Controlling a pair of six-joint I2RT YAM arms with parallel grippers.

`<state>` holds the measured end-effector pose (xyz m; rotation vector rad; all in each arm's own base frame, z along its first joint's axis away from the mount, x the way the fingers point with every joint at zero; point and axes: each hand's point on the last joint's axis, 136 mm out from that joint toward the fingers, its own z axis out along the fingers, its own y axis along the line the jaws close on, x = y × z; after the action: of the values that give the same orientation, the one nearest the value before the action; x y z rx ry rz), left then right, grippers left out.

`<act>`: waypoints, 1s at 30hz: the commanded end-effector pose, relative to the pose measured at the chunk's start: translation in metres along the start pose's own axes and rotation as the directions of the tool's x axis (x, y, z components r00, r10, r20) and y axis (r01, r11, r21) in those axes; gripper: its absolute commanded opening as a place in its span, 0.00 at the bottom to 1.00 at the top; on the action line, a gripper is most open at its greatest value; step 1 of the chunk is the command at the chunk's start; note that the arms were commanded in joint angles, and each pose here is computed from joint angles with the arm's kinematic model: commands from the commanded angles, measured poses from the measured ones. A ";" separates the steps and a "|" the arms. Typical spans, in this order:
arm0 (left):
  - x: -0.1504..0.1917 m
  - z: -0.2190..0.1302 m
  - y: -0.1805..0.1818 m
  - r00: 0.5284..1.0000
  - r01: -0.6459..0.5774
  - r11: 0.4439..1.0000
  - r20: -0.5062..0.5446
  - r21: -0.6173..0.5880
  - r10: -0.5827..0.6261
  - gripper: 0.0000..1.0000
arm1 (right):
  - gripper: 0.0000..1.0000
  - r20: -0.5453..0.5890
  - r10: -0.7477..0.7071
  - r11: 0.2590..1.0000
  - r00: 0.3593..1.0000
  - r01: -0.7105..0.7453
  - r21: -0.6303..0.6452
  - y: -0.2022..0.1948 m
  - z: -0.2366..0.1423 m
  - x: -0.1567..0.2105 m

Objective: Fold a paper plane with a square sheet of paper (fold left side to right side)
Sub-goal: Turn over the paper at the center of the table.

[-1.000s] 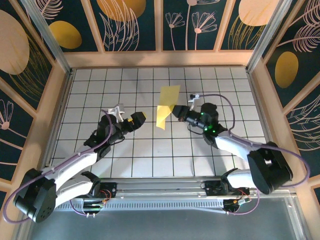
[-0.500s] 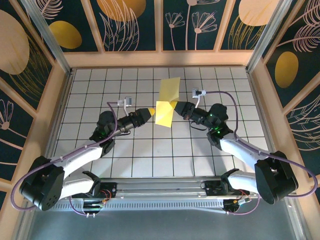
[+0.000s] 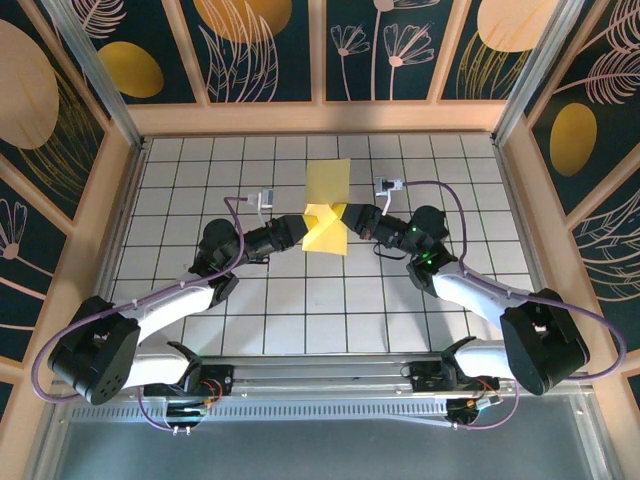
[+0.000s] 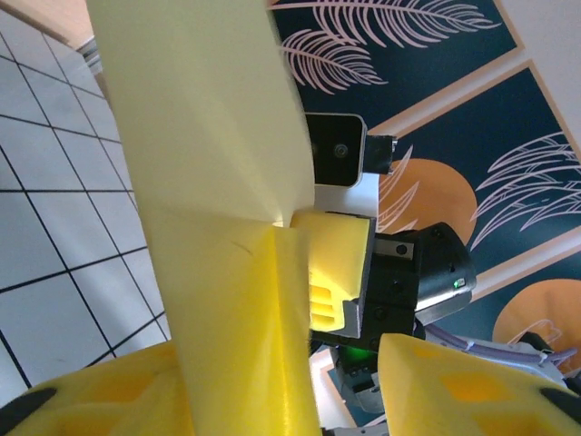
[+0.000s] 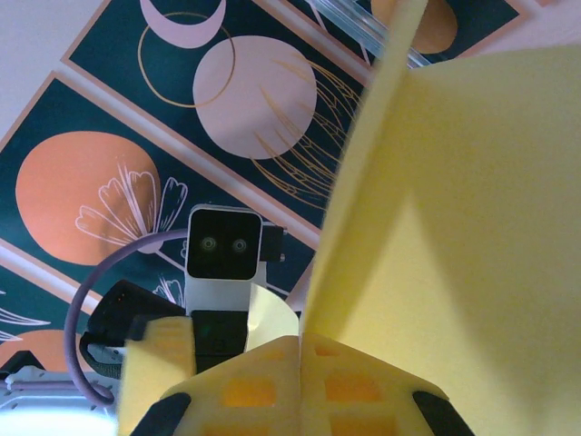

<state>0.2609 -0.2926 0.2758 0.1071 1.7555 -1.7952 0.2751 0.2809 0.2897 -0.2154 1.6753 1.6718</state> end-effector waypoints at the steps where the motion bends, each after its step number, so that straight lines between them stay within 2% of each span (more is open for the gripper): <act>1: -0.008 0.003 -0.015 0.999 -0.046 0.998 0.021 0.038 0.045 0.39 | 0.03 0.029 -0.034 0.998 0.999 0.035 -0.048 0.015 0.001 -0.009; 7: -0.009 0.003 -0.007 0.999 -0.046 0.999 0.019 -0.012 0.046 0.10 | 0.18 0.031 -0.034 0.999 0.999 0.035 -0.016 0.009 -0.005 -0.007; 9: -0.008 0.004 -0.001 0.999 -0.052 0.997 0.004 -0.053 0.052 0.04 | 0.23 0.035 -0.042 0.999 0.998 0.041 0.031 0.001 -0.010 -0.007; 12: -0.008 0.002 0.009 0.996 -0.088 0.984 -0.026 -0.156 0.085 0.01 | 0.31 0.029 -0.081 0.976 0.996 0.074 0.203 -0.023 -0.019 -0.007; 15: -0.006 -0.006 0.031 0.988 -0.145 0.929 -0.094 -0.340 0.119 0.00 | 0.39 0.013 -0.126 0.876 0.992 0.105 0.471 -0.060 -0.041 -0.012; 17: -0.003 -0.015 0.048 0.977 -0.198 0.856 -0.164 -0.477 0.134 0.00 | 0.44 0.001 -0.148 0.745 0.989 0.111 0.658 -0.088 -0.068 -0.015; 19: 0.002 -0.024 0.059 0.962 -0.252 0.779 -0.236 -0.575 0.137 0.00 | 0.48 -0.017 -0.161 0.615 0.987 0.114 0.780 -0.107 -0.094 -0.016; 23: 0.014 -0.038 0.066 0.928 -0.352 0.605 -0.351 -0.714 0.125 0.00 | 0.61 -0.053 -0.189 0.377 0.981 0.122 0.918 -0.133 -0.143 -0.015; 25: 0.020 -0.044 0.070 0.911 -0.398 0.503 -0.394 -0.767 0.119 0.00 | 0.68 -0.066 -0.196 0.295 0.978 0.123 0.948 -0.141 -0.160 -0.013; 27: 0.027 -0.049 0.076 0.891 -0.447 0.388 -0.440 -0.806 0.113 0.00 | 0.76 -0.076 -0.203 0.243 0.976 0.126 0.962 -0.147 -0.171 -0.012; 30: 0.039 -0.058 0.085 0.851 -0.525 0.180 -0.517 -0.831 0.097 0.00 | 0.84 -0.074 -0.214 0.194 0.974 0.117 0.974 -0.153 -0.184 -0.013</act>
<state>0.2590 -0.2949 0.2117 0.2598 2.4480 -0.5932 0.3120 0.1205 0.1629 0.2663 2.2072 0.3465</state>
